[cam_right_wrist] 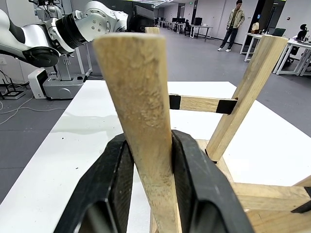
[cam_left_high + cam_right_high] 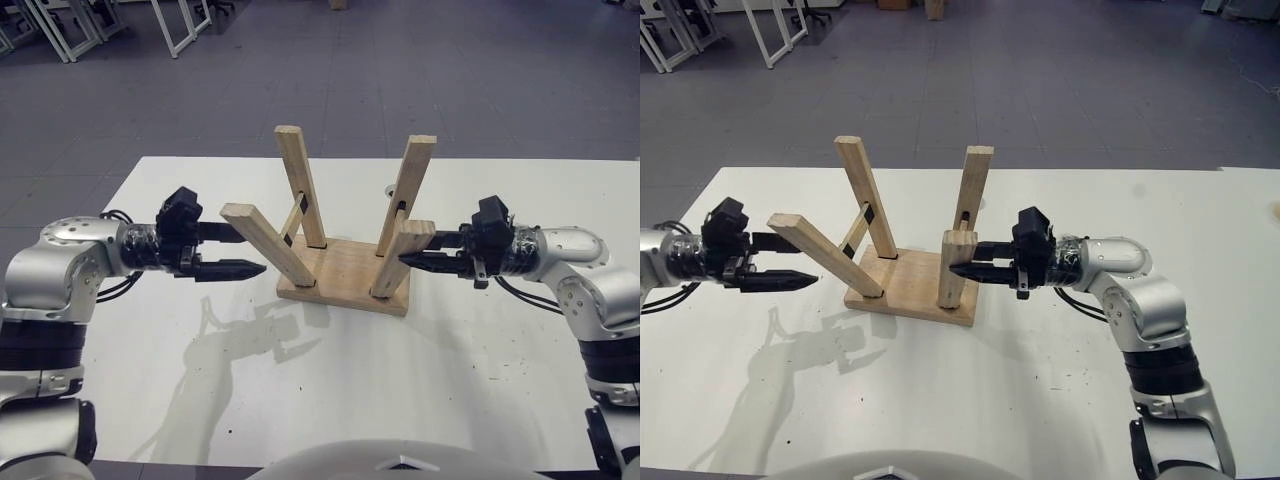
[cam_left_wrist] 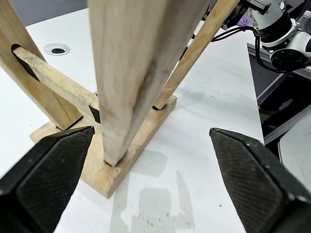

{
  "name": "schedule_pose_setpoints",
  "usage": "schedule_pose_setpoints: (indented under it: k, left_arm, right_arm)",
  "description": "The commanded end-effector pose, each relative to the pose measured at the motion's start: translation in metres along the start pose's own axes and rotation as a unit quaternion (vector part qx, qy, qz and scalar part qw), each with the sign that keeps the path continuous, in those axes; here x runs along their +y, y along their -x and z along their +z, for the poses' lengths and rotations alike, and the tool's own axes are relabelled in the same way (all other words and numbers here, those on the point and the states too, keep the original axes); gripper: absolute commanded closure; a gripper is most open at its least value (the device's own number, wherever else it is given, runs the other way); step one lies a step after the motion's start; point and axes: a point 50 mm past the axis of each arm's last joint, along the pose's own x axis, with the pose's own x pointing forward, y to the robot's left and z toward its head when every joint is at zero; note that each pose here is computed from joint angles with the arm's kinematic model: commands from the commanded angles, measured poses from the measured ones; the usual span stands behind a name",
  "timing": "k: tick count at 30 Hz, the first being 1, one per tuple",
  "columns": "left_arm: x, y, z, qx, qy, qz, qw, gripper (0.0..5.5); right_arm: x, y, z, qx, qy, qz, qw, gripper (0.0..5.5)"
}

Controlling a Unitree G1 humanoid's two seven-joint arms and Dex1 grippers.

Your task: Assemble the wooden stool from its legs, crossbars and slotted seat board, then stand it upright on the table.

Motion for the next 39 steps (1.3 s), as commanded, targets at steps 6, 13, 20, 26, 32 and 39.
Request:
schedule_pose_setpoints:
  k: [6,13,20,26,32,39]
  left_arm:
    - [0.004,-0.013,0.021,-0.033,-0.007,-0.037,0.999,1.78]
    - [0.002,-0.022,0.009,-0.015,0.014,-0.053,0.998,3.0]
    - [0.004,-0.026,0.015,-0.008,0.032,0.003,0.999,3.34]
    - [0.002,-0.029,0.013,-0.047,0.018,0.041,0.998,3.34]
    - [-0.013,-0.038,-0.014,-0.098,0.175,-0.085,0.976,3.34]
    - [-0.035,-0.032,-0.022,-0.016,0.31,-0.177,0.934,3.34]
  right_arm:
    - [-0.003,-0.001,-0.011,0.037,-0.011,-0.016,0.999,4.39]
    - [-0.013,-0.003,-0.011,0.057,-0.013,-0.072,0.996,4.39]
    - [-0.01,-0.007,-0.016,0.088,-0.009,-0.137,0.987,4.39]
    - [-0.007,-0.004,-0.023,0.144,-0.053,-0.134,0.979,4.39]
    - [-0.007,-0.005,-0.025,0.133,-0.1,-0.118,0.979,4.39]
    - [0.017,0.0,-0.02,0.104,-0.225,-0.026,0.968,4.39]
